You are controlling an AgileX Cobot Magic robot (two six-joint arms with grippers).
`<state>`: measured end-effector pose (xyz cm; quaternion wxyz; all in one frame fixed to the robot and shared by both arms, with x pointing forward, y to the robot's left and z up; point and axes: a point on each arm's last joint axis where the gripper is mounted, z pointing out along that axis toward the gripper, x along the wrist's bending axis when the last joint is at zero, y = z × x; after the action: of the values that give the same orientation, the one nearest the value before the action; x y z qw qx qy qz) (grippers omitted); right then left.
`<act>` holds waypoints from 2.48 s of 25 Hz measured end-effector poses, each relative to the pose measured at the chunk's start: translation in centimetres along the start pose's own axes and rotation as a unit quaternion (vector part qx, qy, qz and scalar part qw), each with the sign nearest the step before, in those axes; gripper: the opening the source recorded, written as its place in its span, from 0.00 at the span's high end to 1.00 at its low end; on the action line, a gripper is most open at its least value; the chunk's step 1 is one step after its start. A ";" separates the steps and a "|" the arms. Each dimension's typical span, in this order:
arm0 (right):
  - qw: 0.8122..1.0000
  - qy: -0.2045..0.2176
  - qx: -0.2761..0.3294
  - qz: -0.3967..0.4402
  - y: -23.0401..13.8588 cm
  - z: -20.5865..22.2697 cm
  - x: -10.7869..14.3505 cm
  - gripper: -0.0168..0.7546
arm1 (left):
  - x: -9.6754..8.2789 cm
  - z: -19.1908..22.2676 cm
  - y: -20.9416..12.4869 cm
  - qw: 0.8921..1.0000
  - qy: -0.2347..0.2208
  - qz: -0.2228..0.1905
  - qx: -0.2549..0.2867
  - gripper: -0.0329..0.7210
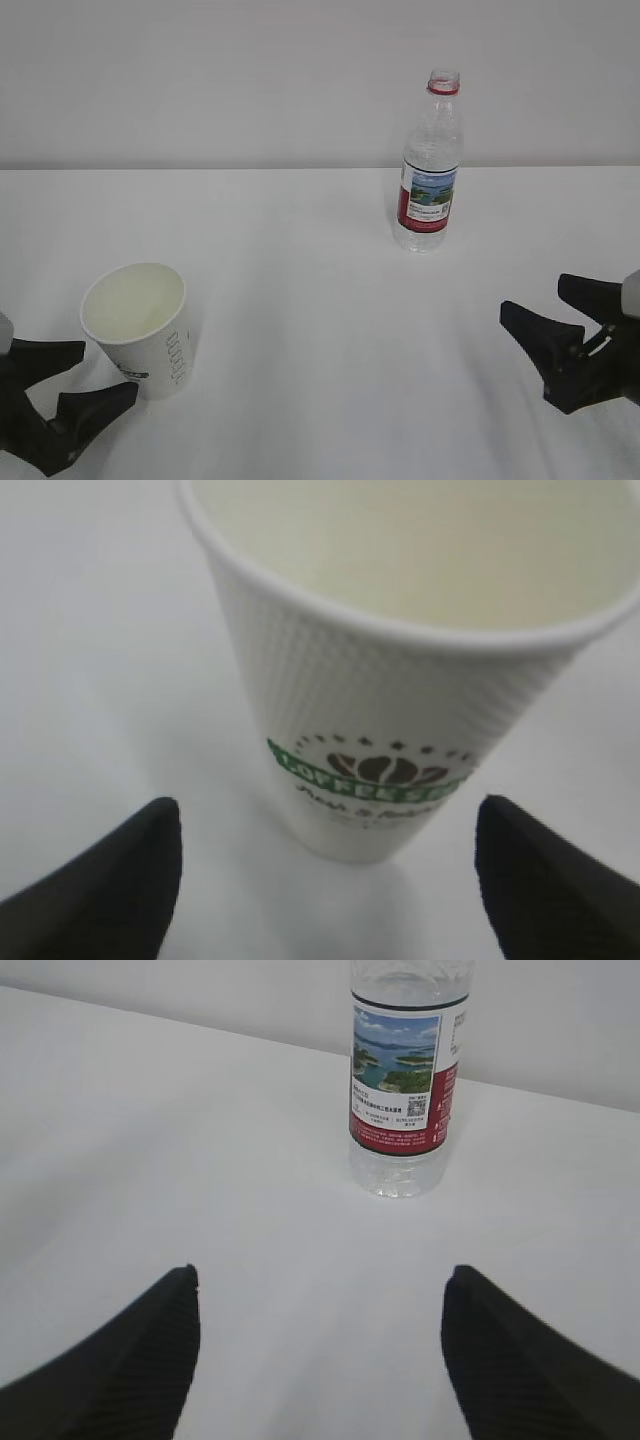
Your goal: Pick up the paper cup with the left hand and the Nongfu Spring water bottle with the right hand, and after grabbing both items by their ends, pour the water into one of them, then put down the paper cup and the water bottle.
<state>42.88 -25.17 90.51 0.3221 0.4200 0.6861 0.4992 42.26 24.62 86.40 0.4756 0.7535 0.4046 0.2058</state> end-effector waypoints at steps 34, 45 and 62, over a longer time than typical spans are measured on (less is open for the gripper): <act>1.000 -0.003 0.000 -0.010 0.0 0.0 -0.1 0.24 | 2.1 4.7 1.5 0.997 -0.055 0.049 -0.033 0.04; 1.000 -0.003 0.000 -0.010 0.0 0.0 -0.1 0.24 | 0.1 7.1 3.4 0.993 -0.074 0.071 -0.061 0.05; 1.000 -0.004 -0.001 -0.010 0.0 0.0 -0.1 0.24 | -0.1 7.2 3.5 0.993 -0.071 0.069 -0.062 0.25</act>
<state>42.92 -25.23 90.54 0.3303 0.4151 0.6881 0.4950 48.69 19.81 86.10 0.5338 0.7612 0.3035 0.2086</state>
